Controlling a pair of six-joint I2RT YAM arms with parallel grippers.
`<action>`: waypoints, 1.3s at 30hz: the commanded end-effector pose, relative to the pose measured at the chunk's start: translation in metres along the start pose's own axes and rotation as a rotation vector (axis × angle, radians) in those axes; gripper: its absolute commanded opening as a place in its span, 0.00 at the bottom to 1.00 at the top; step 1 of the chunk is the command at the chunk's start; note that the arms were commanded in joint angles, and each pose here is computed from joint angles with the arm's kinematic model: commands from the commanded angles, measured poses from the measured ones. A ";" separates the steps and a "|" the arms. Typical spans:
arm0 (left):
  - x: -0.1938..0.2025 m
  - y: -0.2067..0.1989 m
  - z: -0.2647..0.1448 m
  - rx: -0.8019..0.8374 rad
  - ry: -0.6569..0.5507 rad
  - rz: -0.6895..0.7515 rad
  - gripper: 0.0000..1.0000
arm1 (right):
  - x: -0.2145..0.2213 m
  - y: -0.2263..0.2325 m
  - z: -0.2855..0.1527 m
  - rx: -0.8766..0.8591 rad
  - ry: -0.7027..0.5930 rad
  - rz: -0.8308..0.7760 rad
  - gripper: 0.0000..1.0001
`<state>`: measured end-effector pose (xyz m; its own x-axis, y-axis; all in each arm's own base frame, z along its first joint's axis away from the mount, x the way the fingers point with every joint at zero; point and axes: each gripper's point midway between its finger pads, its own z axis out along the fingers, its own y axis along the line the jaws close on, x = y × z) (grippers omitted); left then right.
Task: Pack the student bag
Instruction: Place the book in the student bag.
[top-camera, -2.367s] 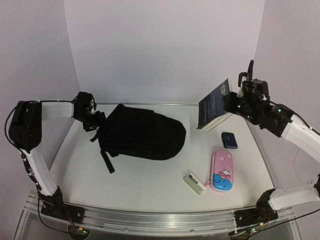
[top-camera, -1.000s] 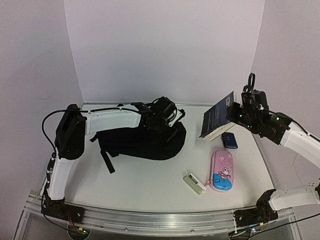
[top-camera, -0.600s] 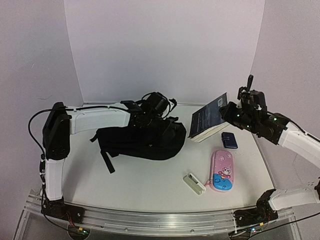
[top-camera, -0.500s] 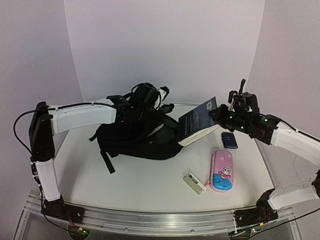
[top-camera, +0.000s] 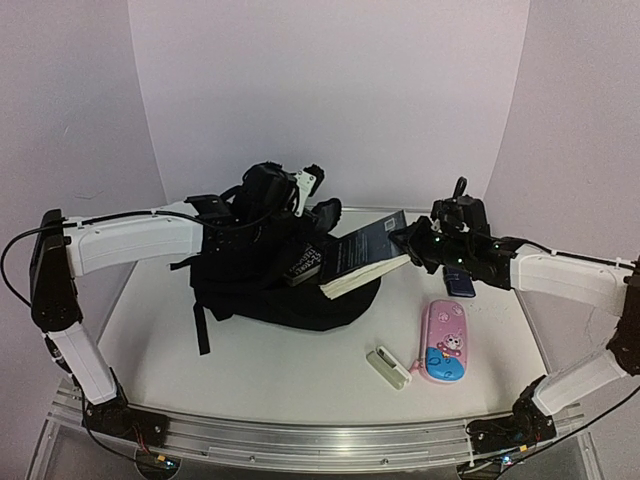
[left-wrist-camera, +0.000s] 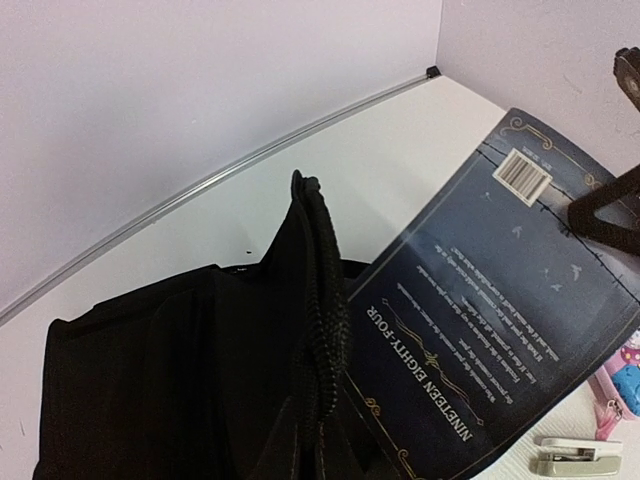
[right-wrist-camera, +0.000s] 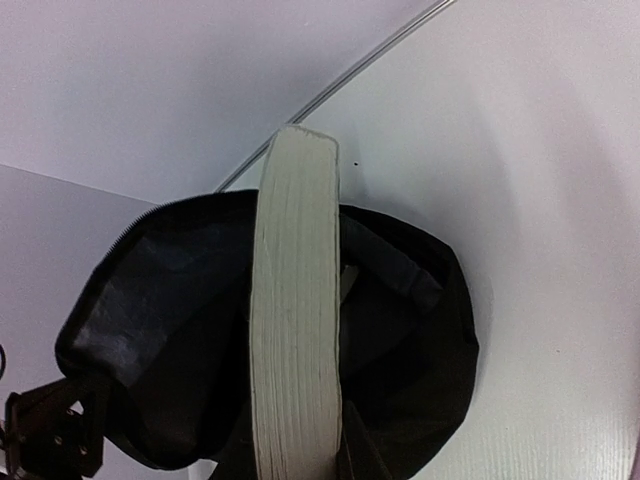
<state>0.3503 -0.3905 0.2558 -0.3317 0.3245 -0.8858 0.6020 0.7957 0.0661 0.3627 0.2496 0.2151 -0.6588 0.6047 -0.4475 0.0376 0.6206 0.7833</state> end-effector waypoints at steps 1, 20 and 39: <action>-0.039 -0.004 -0.033 0.061 -0.138 -0.037 0.00 | -0.046 0.081 -0.014 -0.295 -0.145 0.128 0.00; -0.039 -0.005 -0.042 0.101 -0.196 -0.180 0.00 | 0.007 0.064 0.067 -0.388 -0.205 0.399 0.00; -0.032 0.009 -0.043 0.113 -0.154 -0.274 0.00 | 0.099 0.053 0.172 -0.170 -0.113 0.126 0.34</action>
<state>0.3373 -0.3805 0.2583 -0.4088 0.1464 -0.9008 0.5820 0.8021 -0.1338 0.4304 0.4112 0.1110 -0.5453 0.7733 -0.3235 0.0674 0.4252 0.9026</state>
